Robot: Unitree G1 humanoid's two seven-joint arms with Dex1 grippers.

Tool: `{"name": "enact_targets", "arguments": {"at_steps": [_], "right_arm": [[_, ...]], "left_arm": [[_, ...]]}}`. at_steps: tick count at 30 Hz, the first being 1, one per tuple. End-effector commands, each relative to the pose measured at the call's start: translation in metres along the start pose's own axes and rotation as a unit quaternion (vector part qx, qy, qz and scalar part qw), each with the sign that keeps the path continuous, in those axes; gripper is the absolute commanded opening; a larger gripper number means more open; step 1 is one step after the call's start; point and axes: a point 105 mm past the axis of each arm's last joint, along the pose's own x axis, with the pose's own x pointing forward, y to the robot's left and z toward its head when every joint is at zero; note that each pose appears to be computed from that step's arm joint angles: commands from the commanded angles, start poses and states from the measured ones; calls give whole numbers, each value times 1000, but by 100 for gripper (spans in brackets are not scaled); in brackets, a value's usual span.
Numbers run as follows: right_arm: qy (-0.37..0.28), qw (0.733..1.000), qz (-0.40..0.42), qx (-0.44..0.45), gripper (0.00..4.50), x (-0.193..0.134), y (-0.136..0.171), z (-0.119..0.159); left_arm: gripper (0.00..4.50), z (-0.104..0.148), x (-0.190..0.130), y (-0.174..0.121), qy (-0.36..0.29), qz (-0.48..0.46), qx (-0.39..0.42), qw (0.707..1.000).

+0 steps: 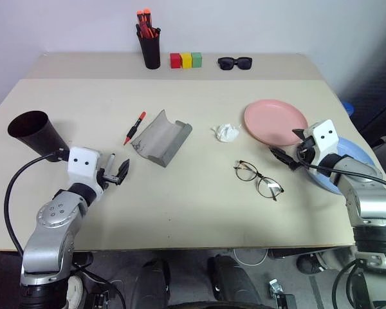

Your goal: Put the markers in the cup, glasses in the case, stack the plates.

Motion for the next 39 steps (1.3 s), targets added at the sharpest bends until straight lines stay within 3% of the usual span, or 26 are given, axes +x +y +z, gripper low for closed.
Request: {"name": "enact_targets", "arguments": {"at_steps": [1,16,24,30,33,39], "right_arm": [[-30,999,2,-17,450,8,-5,17],[-66,997,10,-25,450,25,13,37],[-105,994,34,-8,450,35,52,54],[-123,990,74,7,450,41,86,66],[-123,988,91,11,450,40,99,68],[-127,984,121,12,450,40,118,72]], "left_arm": [[448,12,-7,3,-24,17,4,1000],[448,31,11,-30,-54,-28,-15,998],[448,35,22,-19,-66,-2,-43,997],[448,16,23,0,-11,65,-25,997],[448,-3,22,15,53,112,-6,992],[448,-16,18,25,138,131,-74,979]]}}
